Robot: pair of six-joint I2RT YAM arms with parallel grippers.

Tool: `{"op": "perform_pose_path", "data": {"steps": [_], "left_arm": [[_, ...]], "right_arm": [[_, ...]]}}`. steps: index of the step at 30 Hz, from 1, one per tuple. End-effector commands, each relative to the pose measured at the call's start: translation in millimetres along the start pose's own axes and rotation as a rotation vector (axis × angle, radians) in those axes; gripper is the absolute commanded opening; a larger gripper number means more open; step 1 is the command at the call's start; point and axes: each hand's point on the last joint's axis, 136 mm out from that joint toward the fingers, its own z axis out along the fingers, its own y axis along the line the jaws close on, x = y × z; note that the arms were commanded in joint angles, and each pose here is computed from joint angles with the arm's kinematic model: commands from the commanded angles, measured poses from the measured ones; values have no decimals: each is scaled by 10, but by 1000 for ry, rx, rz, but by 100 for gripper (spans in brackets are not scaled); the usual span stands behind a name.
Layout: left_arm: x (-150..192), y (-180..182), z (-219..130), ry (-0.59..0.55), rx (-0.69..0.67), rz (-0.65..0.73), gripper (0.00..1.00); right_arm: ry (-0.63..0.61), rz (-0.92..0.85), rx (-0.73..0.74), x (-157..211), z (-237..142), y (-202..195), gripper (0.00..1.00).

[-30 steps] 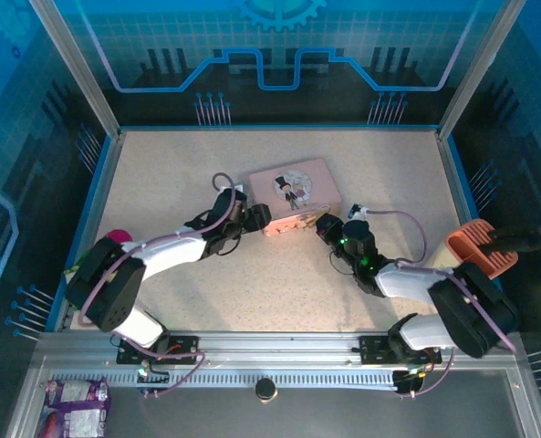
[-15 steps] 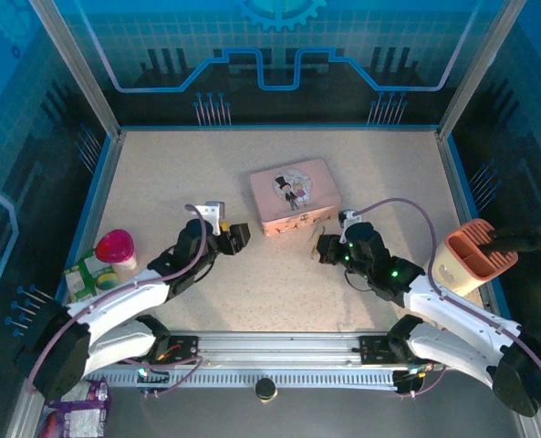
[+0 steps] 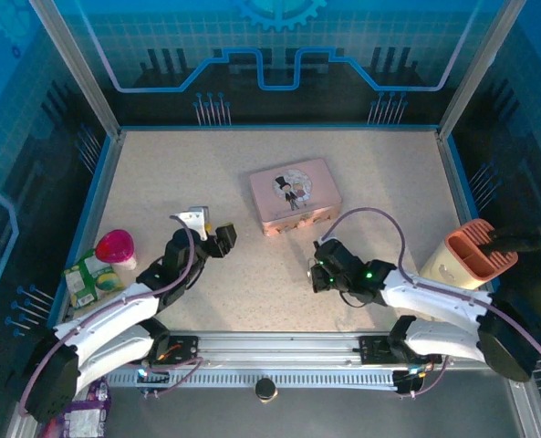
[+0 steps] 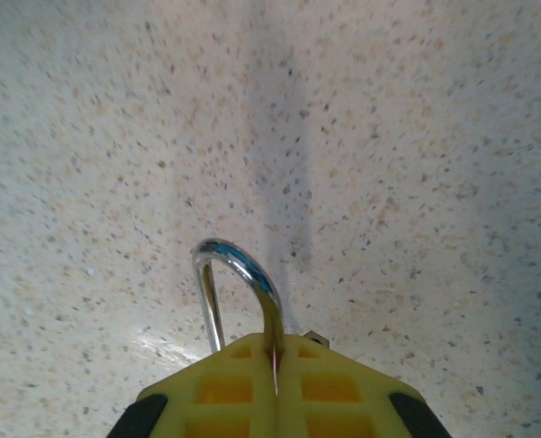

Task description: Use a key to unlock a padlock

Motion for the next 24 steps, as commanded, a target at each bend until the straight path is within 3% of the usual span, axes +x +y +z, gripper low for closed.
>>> {"op": "perform_pose_path", "data": {"steps": [1,5,10,24], "left_arm": [[-91,-12,27,-21,-2,-7,69],[-79,-56,67,15,5,27,70],[-211,-68,53,11,-9,103,70],[-318,91,57,-22,-86,79,70]], "right_arm": [[-8,-45,-26,-125,61,169,0],[29,-58,-47,-112,208,282,0],[53,-78,-31,-119,259,314,15],[-22,-126,-10,-328,30,287,32]]}}
